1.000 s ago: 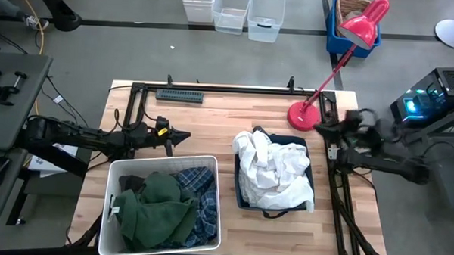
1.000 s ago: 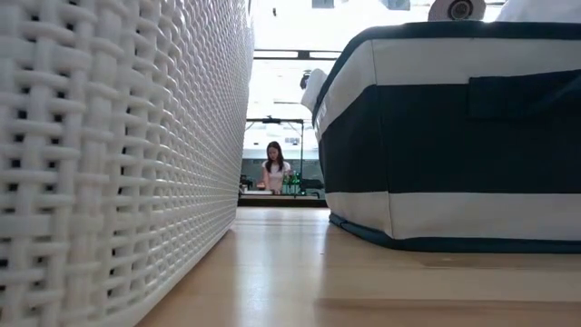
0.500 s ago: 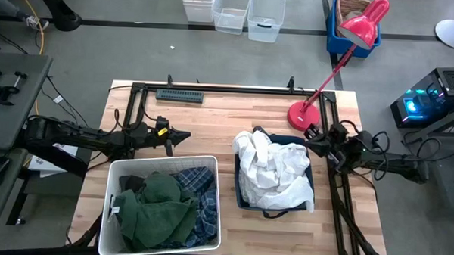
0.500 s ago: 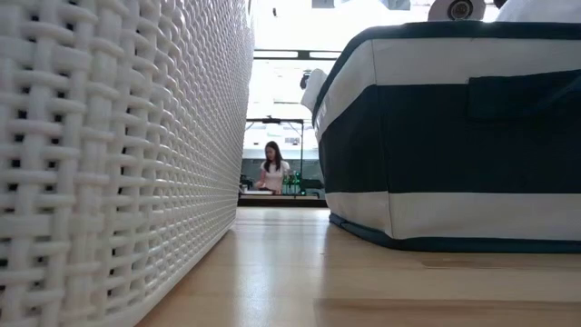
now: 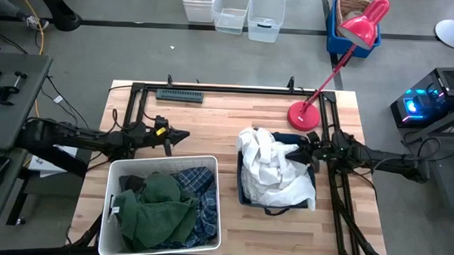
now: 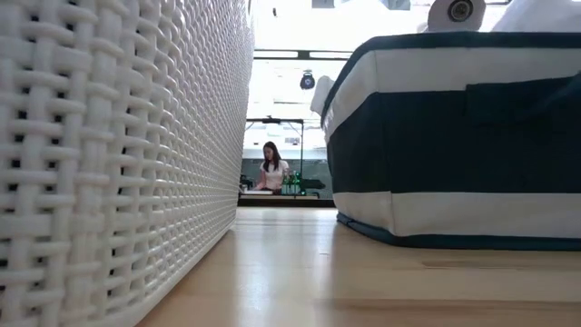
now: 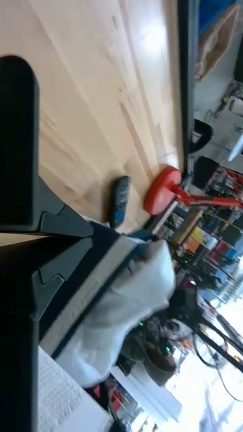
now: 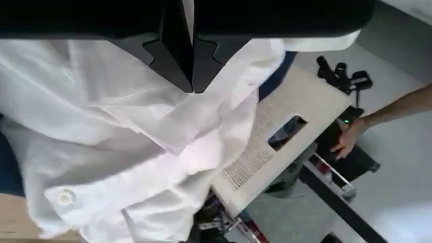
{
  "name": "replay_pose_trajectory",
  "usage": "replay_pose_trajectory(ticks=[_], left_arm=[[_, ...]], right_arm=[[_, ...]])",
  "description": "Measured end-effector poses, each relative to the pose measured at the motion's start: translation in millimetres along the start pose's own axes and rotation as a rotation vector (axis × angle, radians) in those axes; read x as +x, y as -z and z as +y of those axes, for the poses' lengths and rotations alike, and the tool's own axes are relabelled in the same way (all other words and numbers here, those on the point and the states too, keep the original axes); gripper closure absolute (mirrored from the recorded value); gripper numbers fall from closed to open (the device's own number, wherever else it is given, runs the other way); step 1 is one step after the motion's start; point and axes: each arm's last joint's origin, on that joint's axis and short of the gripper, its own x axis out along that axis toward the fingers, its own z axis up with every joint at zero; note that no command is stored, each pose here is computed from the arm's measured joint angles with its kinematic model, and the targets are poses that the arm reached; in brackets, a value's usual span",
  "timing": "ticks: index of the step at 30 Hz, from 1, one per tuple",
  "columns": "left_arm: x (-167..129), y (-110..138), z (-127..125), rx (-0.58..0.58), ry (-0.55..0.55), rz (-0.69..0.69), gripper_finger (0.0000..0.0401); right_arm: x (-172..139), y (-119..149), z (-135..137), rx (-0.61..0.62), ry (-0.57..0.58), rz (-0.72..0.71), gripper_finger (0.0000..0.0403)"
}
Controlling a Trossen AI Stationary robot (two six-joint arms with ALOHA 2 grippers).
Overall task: Sort clothes
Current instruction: Return to Home Position
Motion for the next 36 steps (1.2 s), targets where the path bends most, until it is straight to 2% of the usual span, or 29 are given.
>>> replay_pose_trajectory(ticks=[5,15,22,27,36], left_arm=[[-11.8,-7.9,-3.8,-0.004,0.023,-0.036,0.0401],[-40.5,-31.0,-15.2,-0.026,0.155,-0.245,0.0401],[-67.9,-47.4,-22.7,-0.049,0.291,-0.460,0.0401],[-77.1,-57.3,-29.3,-0.070,0.381,-0.583,0.0401],[-77.0,-56.6,-29.9,-0.069,0.395,-0.575,0.0401]], right_arm=[[-1.5,-0.4,0.9,-0.006,-0.008,-0.014,0.0403],[-12.5,-11.1,14.8,-0.079,-0.139,-0.168,0.0402],[-11.9,-9.5,13.2,-0.070,-0.123,-0.150,0.0402],[-10.4,-7.3,10.7,-0.057,-0.099,-0.121,0.0402],[-9.8,-5.8,9.2,-0.050,-0.086,-0.106,0.0402]])
